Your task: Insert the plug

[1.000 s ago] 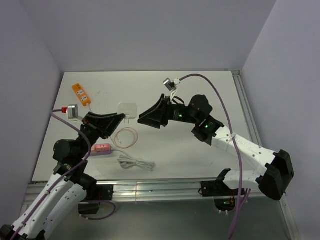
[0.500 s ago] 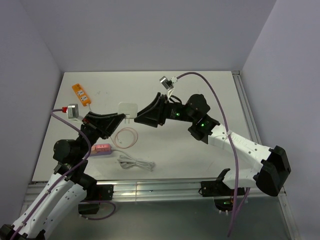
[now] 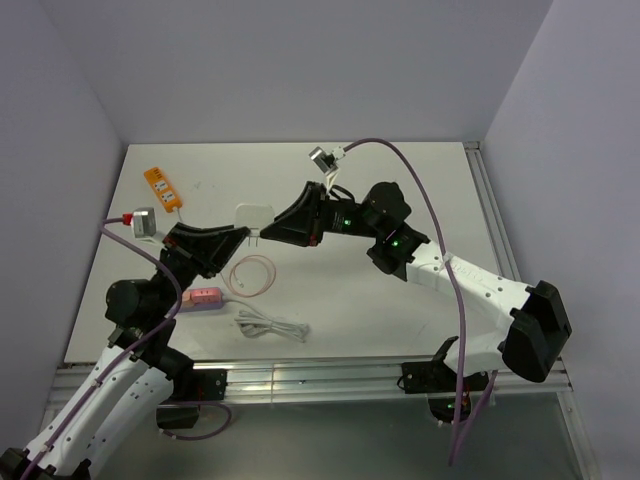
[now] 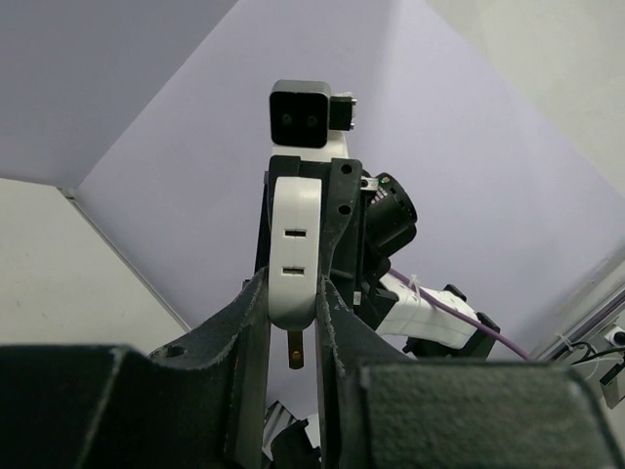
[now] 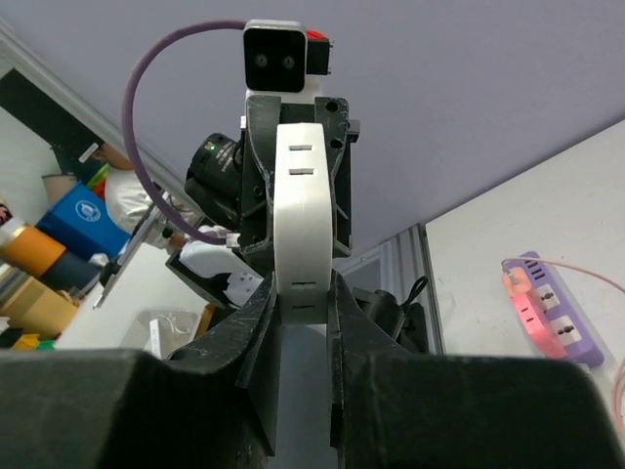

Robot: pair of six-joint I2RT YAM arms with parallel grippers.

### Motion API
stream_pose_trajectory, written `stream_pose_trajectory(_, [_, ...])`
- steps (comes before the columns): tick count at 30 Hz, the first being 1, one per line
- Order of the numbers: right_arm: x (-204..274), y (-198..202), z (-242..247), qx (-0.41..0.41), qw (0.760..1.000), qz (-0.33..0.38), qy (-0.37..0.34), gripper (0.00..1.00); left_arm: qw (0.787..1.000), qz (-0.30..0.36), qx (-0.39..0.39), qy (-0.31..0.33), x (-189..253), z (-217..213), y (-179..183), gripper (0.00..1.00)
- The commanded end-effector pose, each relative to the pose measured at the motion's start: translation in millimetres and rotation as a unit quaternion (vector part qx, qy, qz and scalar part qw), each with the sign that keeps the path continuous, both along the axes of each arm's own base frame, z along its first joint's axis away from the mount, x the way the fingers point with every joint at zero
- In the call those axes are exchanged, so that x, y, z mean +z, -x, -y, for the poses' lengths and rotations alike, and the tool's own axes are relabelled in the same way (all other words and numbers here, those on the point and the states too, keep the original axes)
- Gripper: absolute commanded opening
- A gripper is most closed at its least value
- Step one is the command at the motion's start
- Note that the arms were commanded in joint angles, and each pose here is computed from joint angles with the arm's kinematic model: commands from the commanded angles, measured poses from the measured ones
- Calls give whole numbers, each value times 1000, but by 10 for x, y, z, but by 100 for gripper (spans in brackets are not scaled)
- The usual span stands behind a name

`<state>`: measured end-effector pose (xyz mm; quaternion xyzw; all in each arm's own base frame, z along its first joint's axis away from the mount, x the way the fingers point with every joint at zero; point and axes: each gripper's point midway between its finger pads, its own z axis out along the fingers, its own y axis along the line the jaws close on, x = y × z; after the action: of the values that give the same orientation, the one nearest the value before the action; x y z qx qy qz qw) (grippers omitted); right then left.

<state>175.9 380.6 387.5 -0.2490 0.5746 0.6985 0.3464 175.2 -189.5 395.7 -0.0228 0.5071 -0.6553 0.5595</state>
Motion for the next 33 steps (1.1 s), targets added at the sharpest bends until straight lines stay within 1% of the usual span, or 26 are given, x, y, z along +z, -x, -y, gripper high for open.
stream_pose_trajectory(1, [298,57,-13,9,999,43,-29,16,999,20,-24,2,61,36,103,0])
stream_pose_trajectory(2, [293,55,-23,7,999,45,-24,3,1000,15,-23,-7,42,46,91,0])
stream_pose_trajectory(3, [305,44,-20,4,999,50,-21,0,1000,14,-23,-13,35,52,91,1])
stream_pose_trajectory(5, [264,30,-7,-3,998,58,-10,0,999,3,-16,-45,-40,77,57,6])
stream_pose_trajectory(6, [279,30,14,-7,998,63,-8,0,998,-3,-14,-57,-78,82,44,20])
stream_pose_trajectory(7, [207,13,14,-12,998,66,9,0,998,-7,-7,-68,-91,70,39,31])
stream_pose_trajectory(8, [181,-9,28,-17,997,68,17,0,995,-13,5,-96,-140,60,15,40])
stream_pose_trajectory(9, [178,1,43,-16,997,72,21,0,994,-15,11,-110,-155,50,9,53])
stream_pose_trajectory(11, [126,4,96,-18,996,81,36,0,989,-2,35,-143,-108,-10,12,59])
stream_pose_trajectory(12, [95,-26,134,-24,996,82,40,0,985,-21,45,-162,-209,-39,-14,63])
stream_pose_trajectory(13, [92,-16,178,-26,995,89,44,0,984,-15,56,-168,-174,-77,-5,65])
stream_pose_trajectory(15, [62,-31,242,-28,994,93,48,0,979,-10,84,-187,-140,-175,-1,72])
stream_pose_trajectory(16, [40,-23,266,-25,994,94,53,0,976,-17,92,-198,-178,-221,20,73])
stream_pose_trajectory(17, [15,-26,282,-22,993,96,58,0,973,-4,105,-204,-106,-270,41,73])
stream_pose_trajectory(19, [-61,1,310,-3,992,105,73,0,969,-7,124,-214,-100,-354,56,74])
stream_pose_trajectory(20, [-95,20,316,7,991,109,79,0,967,7,129,-219,-19,-380,91,74])
stream_pose_trajectory(21, [-87,55,318,19,990,116,82,0,966,14,127,-223,6,-381,115,70])
stream_pose_trajectory(23, [-159,151,335,51,987,125,92,0,966,43,94,-236,105,-291,227,64])
stream_pose_trajectory(24, [-148,183,340,62,985,131,92,0,966,52,79,-242,126,-249,260,64])
stream_pose_trajectory(25, [-220,245,353,85,982,131,101,0,963,62,33,-259,134,-129,351,65])
stream_pose_trajectory(26, [-238,286,363,98,981,132,105,0,958,71,23,-277,126,-100,354,65])
stream_pose_trajectory(27, [-266,336,375,120,977,135,112,0,951,71,8,-299,121,-44,325,67])
stream_pose_trajectory(28, [-265,337,379,120,976,138,114,0,949,51,1,-311,18,-19,278,68])
stream_pose_trajectory(29, [-258,369,384,128,975,142,113,0,943,66,-29,-326,10,29,368,71])
stream_pose_trajectory(32, [-244,451,409,146,972,151,107,0,931,67,-74,-352,-106,129,391,76])
stream_pose_trajectory(33, [-286,489,414,157,970,147,113,0,928,60,-83,-359,-163,160,353,85])
